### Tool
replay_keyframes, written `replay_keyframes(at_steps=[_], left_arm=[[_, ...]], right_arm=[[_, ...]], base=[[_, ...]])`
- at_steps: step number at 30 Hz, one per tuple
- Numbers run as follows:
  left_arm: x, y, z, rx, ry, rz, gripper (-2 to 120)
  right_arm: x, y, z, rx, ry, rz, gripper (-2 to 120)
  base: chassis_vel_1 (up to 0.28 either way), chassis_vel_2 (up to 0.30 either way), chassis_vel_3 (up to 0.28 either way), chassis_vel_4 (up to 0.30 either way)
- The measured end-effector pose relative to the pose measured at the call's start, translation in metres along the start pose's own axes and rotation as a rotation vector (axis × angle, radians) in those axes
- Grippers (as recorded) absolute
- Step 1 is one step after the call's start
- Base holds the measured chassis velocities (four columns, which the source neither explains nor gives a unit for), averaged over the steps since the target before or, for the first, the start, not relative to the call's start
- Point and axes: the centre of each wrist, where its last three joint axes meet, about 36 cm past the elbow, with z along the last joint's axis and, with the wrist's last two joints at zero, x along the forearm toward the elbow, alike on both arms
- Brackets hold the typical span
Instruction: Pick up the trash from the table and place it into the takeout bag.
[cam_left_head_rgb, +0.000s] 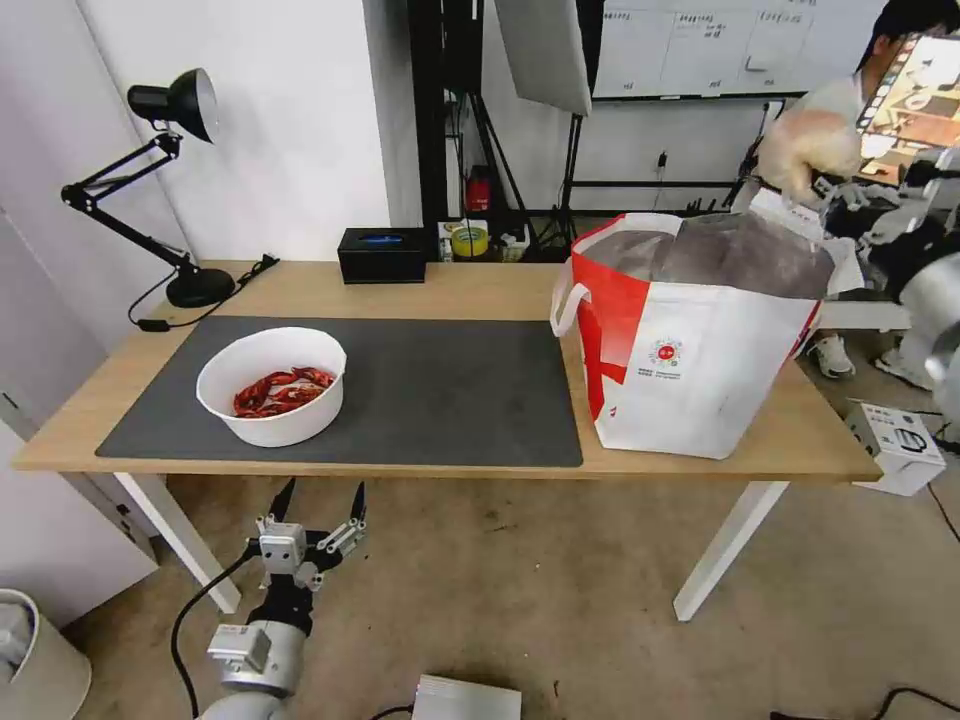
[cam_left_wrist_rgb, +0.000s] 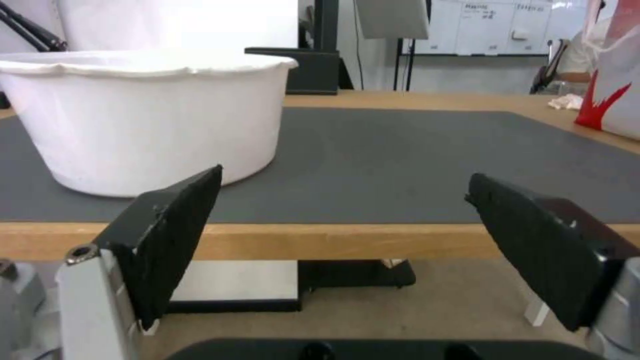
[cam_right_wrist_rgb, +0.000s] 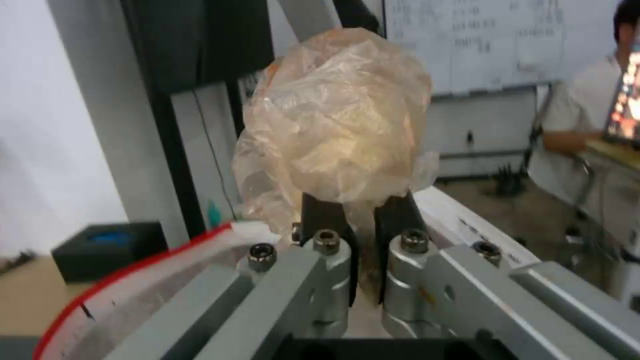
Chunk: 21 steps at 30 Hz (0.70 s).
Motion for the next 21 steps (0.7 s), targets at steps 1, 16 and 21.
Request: replay_keyframes(at_steps=[1,16,21], left_arm=[[0.000,0.000,0.000,0.000,0.000,0.000,100],[0.005,-0.008,-0.005,0.017,-0.019,0.004,100],[0.006,-0.011,-0.008,0.022,-0.029,0.006,100]], right_arm=[[0.000,0.000,0.000,0.000,0.000,0.000,2],[-0.010,0.011,-0.038,-0.062,0.334,0.031,2],[-0.017,0.011,-0.030,-0.080,0.363,0.060,2]], base=[[0.000,0.000,0.000,0.000],[0.000,0.000,0.000,0.000],[0.000,0.000,0.000,0.000]])
